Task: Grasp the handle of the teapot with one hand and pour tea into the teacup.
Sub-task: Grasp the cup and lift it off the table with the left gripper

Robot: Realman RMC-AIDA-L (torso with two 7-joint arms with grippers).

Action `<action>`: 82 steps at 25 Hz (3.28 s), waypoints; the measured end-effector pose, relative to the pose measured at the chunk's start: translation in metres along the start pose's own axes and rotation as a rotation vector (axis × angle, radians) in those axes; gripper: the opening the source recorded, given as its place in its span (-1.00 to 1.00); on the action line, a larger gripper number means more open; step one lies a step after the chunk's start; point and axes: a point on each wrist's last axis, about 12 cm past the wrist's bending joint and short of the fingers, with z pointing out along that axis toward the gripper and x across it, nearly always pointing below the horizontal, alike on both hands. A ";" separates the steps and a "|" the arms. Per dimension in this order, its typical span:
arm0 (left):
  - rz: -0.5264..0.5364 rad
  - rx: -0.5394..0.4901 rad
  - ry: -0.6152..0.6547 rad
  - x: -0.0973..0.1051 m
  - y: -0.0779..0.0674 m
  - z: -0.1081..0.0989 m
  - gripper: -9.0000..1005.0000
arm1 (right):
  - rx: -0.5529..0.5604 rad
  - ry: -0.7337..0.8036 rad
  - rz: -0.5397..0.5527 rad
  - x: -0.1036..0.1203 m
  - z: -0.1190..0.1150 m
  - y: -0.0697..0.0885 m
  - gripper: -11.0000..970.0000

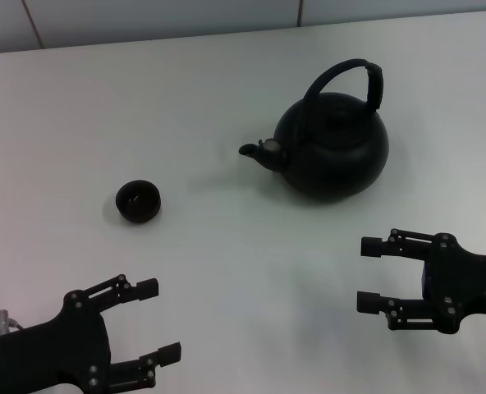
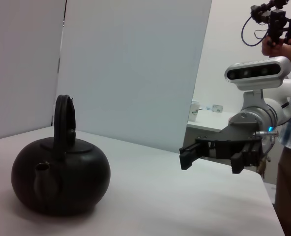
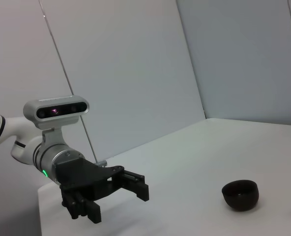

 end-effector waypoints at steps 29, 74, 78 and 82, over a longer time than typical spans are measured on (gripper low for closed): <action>0.037 -0.346 -0.114 0.001 0.038 0.016 0.66 | -0.018 -0.025 -0.023 -0.011 0.011 -0.009 0.62; 0.006 -0.532 0.082 0.017 0.075 0.036 0.66 | -0.020 -0.027 -0.022 -0.018 0.007 -0.012 0.62; 0.009 -0.527 0.085 0.016 0.076 0.038 0.66 | -0.021 -0.026 -0.019 -0.019 0.008 -0.012 0.62; 0.011 -0.515 0.094 0.016 0.077 0.042 0.66 | -0.021 -0.026 -0.018 -0.019 0.008 -0.012 0.62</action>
